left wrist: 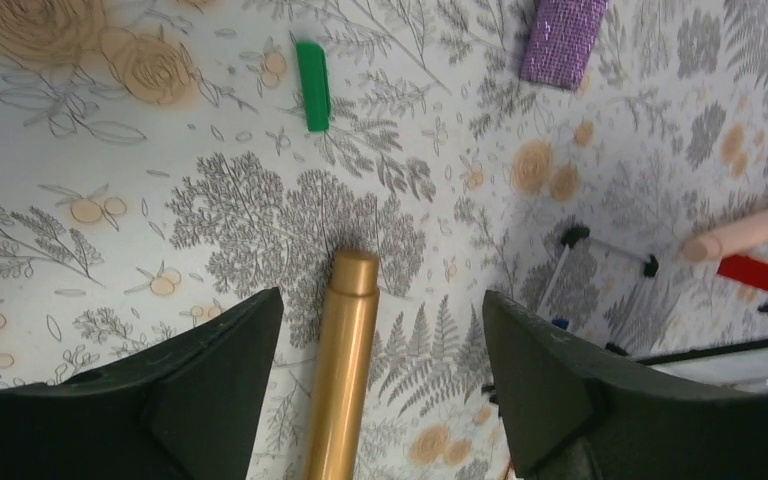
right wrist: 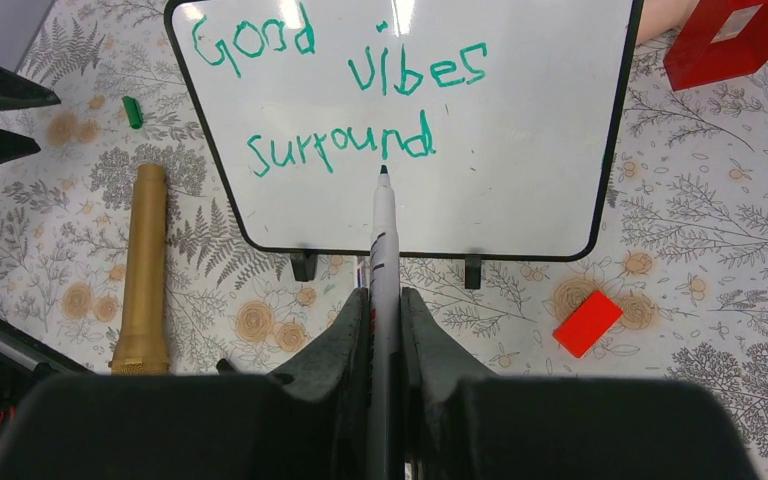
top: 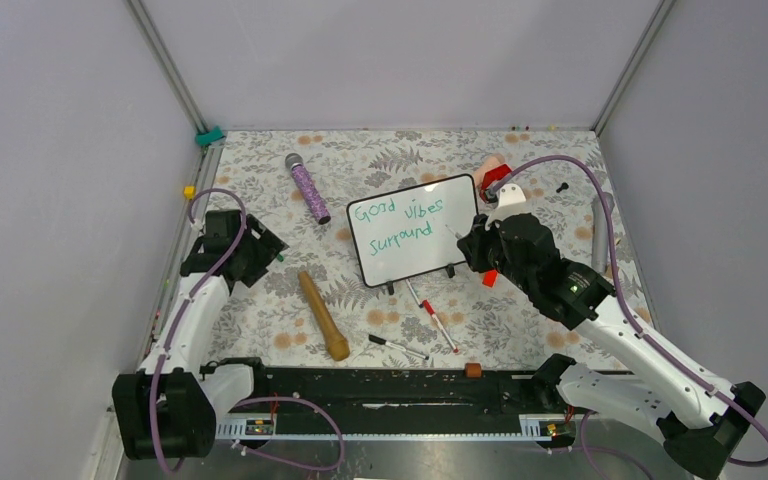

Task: Write a sentence on the whiteboard
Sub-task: Close the whiteboard marker at the center of the board.

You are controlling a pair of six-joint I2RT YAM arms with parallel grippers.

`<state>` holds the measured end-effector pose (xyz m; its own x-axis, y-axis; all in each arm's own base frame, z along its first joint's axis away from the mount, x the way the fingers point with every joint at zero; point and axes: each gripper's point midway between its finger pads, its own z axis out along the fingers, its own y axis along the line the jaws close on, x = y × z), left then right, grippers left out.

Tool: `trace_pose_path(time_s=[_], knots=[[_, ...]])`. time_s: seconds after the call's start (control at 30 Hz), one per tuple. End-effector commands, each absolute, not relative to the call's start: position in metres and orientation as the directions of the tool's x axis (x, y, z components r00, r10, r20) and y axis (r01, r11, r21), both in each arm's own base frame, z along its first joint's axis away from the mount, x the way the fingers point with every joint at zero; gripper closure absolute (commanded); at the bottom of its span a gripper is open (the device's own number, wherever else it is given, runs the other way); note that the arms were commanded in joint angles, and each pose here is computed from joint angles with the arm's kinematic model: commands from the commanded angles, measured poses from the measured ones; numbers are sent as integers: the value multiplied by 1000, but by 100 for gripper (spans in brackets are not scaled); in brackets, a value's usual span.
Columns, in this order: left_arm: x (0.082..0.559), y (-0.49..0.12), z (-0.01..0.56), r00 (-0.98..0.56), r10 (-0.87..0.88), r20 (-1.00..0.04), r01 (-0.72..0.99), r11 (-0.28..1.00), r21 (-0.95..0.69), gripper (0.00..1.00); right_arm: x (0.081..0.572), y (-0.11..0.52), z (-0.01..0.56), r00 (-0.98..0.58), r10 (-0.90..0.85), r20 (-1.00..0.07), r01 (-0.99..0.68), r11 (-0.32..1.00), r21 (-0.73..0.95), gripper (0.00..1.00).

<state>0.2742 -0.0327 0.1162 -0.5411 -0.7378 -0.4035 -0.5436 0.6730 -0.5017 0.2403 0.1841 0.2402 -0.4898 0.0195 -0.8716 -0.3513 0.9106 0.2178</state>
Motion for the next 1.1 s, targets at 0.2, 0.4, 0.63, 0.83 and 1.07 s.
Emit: trace_pose_path(time_s=[0.2, 0.4, 0.63, 0.83, 1.07], knots=[[323, 21, 121, -307, -816, -490, -762, 519, -386, 29, 241, 192, 252, -473, 59, -879, -378, 888, 263, 100], [341, 26, 103, -294, -815, -498, -813, 488, -317, 43, 240, 194, 252, -476, 58, -877, -386, 883, 268, 100], [353, 12, 75, -393, -795, -462, -823, 528, -208, 45, 238, 191, 254, -464, 68, -883, -382, 884, 269, 100], [356, 13, 58, -426, -780, -459, -826, 542, -154, 44, 238, 193, 254, -471, 66, -880, -387, 880, 273, 100], [355, 17, 40, -436, -781, -448, -837, 535, -118, 50, 236, 193, 258, -471, 68, -880, -394, 876, 278, 100]])
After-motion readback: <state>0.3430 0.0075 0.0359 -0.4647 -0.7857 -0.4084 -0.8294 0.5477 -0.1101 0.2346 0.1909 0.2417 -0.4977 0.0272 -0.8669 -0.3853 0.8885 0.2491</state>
